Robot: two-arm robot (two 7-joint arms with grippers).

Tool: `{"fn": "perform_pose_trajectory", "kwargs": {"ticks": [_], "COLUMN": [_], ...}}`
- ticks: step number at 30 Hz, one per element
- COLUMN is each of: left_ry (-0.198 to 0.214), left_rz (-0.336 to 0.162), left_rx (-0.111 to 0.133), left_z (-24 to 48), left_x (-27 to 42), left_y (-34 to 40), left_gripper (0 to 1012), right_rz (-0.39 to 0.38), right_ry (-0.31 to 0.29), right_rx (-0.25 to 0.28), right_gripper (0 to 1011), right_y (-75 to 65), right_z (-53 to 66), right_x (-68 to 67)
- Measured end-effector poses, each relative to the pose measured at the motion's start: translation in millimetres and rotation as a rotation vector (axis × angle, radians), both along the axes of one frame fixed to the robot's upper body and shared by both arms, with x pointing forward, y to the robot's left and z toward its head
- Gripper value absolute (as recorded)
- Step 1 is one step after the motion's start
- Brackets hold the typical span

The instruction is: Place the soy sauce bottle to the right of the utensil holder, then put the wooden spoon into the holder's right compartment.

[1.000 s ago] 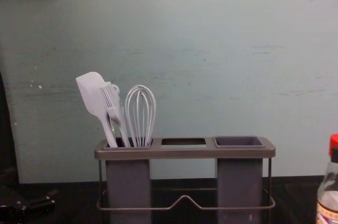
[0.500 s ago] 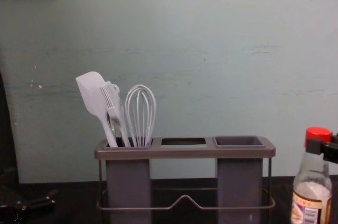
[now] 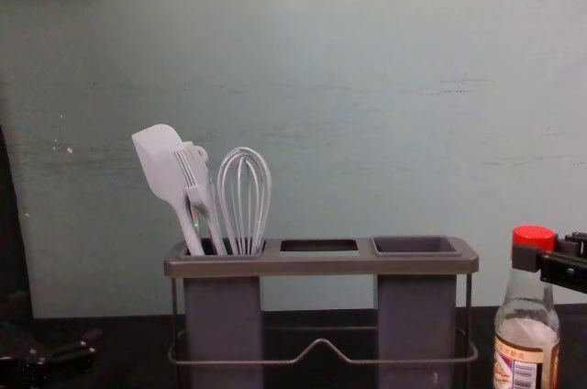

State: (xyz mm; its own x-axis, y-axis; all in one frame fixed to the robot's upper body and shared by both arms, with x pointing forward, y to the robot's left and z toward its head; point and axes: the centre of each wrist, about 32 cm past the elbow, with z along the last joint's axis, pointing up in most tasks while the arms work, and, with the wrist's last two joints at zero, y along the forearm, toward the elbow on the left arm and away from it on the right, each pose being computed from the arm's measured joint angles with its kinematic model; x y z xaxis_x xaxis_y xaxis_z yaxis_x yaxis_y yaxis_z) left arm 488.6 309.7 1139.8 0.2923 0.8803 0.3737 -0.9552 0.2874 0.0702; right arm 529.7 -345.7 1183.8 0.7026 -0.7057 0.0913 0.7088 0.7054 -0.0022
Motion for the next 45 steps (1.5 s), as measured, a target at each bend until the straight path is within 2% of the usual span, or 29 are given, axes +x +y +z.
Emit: {"fn": "perform_pose_trajectory", "kwargs": {"ticks": [12,13,17,18,26,30,32,36,40,41,43,44,45], "left_ry": [0.0,0.0,0.0,0.0,0.0,0.0,0.0,0.0,0.0,0.0,0.0,0.0,0.0], "left_rz": [0.0,0.0,0.0,0.0,0.0,0.0,0.0,0.0,0.0,0.0,0.0,0.0,0.0], "left_rx": [0.0,0.0,0.0,0.0,0.0,0.0,0.0,0.0,0.0,0.0,0.0,0.0,0.0], "left_z": [0.0,0.0,0.0,0.0,0.0,0.0,0.0,0.0,0.0,0.0,0.0,0.0,0.0], "left_x": [0.0,0.0,0.0,0.0,0.0,0.0,0.0,0.0,0.0,0.0,0.0,0.0,0.0], "left_y": [0.0,0.0,0.0,0.0,0.0,0.0,0.0,0.0,0.0,0.0,0.0,0.0,0.0], "left_gripper": [1005,1005,1005,1005,1005,1005,1004,1005,1005,1005,1005,1005,1005], "right_rz": [0.0,0.0,0.0,0.0,0.0,0.0,0.0,-0.001,-0.009,-0.018,-0.028,-0.028,-0.034], "right_ry": [-0.001,-0.001,-0.002,-0.002,-0.003,-0.003,-0.003,-0.012,-0.048,-0.081,-0.108,-0.108,-0.127], "right_rx": [0.0,0.001,0.001,0.001,0.002,0.002,0.001,0.004,0.008,-0.002,-0.021,-0.021,-0.035], "right_gripper": [410,465,543,601,853,929,1002,1004,1004,1004,1004,1004,1004], "right_y": [-0.1,-0.2,-0.3,-0.3,-0.5,-0.6,-0.7,-1.1,-2.6,-2.8,-2.2,-2.2,-1.4], "right_z": [0.1,0.3,0.3,0.4,0.5,0.4,0.4,1.2,7.6,16.0,23.3,23.3,28.7], "right_x": [-0.3,-0.3,-0.4,-0.4,-0.6,-0.7,-0.8,-1.5,-6.7,-16.0,-25.4,-25.4,-33.2]}}
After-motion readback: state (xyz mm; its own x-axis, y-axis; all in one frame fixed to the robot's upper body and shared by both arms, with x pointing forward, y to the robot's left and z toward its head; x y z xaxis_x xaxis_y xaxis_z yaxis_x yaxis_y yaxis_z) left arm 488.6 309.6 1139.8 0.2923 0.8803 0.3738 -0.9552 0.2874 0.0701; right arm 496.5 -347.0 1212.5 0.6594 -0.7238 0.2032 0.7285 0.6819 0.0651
